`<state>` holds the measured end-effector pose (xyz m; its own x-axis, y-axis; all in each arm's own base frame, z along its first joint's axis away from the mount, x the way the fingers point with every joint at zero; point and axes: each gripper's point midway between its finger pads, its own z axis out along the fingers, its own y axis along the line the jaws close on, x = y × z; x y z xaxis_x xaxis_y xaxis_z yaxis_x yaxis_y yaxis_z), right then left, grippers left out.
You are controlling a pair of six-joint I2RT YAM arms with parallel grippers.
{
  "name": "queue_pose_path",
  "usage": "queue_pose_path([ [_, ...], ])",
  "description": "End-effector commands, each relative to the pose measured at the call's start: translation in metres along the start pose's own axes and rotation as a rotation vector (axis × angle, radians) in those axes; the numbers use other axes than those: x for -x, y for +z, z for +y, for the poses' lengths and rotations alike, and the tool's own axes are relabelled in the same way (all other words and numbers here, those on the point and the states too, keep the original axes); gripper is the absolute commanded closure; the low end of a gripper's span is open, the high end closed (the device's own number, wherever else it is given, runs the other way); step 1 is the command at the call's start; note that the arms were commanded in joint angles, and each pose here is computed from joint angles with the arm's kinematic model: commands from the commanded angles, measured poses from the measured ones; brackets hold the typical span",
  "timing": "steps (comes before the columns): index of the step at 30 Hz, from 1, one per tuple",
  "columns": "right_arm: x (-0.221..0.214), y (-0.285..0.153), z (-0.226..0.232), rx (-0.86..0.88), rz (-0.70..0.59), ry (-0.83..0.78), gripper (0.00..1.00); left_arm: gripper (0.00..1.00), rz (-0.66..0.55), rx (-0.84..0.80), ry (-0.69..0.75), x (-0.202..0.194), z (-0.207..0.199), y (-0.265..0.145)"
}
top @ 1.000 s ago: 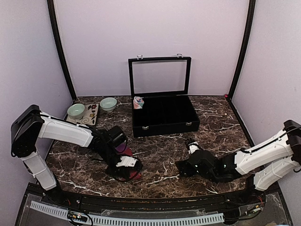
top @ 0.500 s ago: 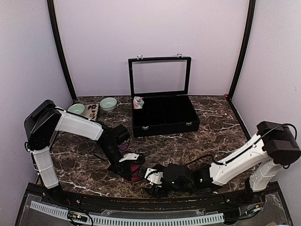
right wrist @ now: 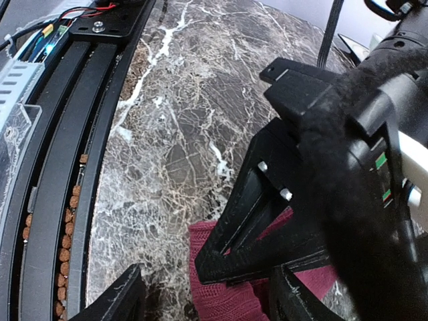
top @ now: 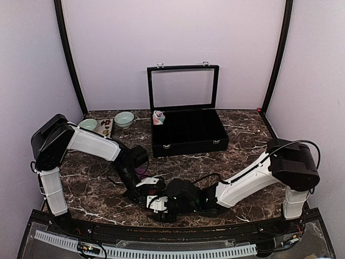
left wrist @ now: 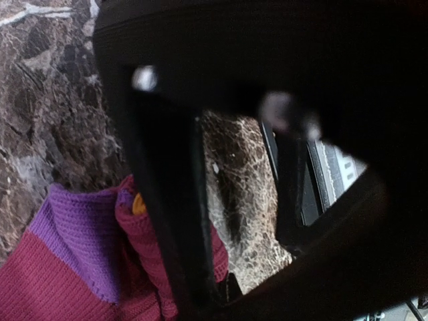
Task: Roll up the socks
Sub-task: Roll the sock at the center of the board.
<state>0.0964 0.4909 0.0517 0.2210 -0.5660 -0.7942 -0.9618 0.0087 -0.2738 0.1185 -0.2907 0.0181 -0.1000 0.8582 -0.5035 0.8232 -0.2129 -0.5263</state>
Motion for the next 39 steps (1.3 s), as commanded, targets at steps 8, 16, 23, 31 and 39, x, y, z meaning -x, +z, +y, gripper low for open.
queue_pose_path([
  [8,-0.013,0.009,0.008,0.092,-0.008,0.020,0.48,0.99,0.375,-0.001,-0.130,-0.099,-0.004,0.018],
  [16,-0.036,0.011,0.015,0.101,0.047,0.033,0.57,0.99,0.395,0.035,-0.118,-0.100,0.004,0.016],
  [23,-0.056,0.012,0.009,0.076,0.092,0.056,0.58,0.99,0.404,0.045,-0.111,-0.100,0.007,0.014],
  [31,-0.092,0.022,0.018,0.124,0.199,0.089,0.76,0.78,0.374,0.111,-0.105,-0.089,0.011,0.007],
  [39,-0.128,0.024,0.032,0.154,0.299,0.133,0.87,0.62,0.247,0.402,-0.076,-0.070,0.017,-0.038],
])
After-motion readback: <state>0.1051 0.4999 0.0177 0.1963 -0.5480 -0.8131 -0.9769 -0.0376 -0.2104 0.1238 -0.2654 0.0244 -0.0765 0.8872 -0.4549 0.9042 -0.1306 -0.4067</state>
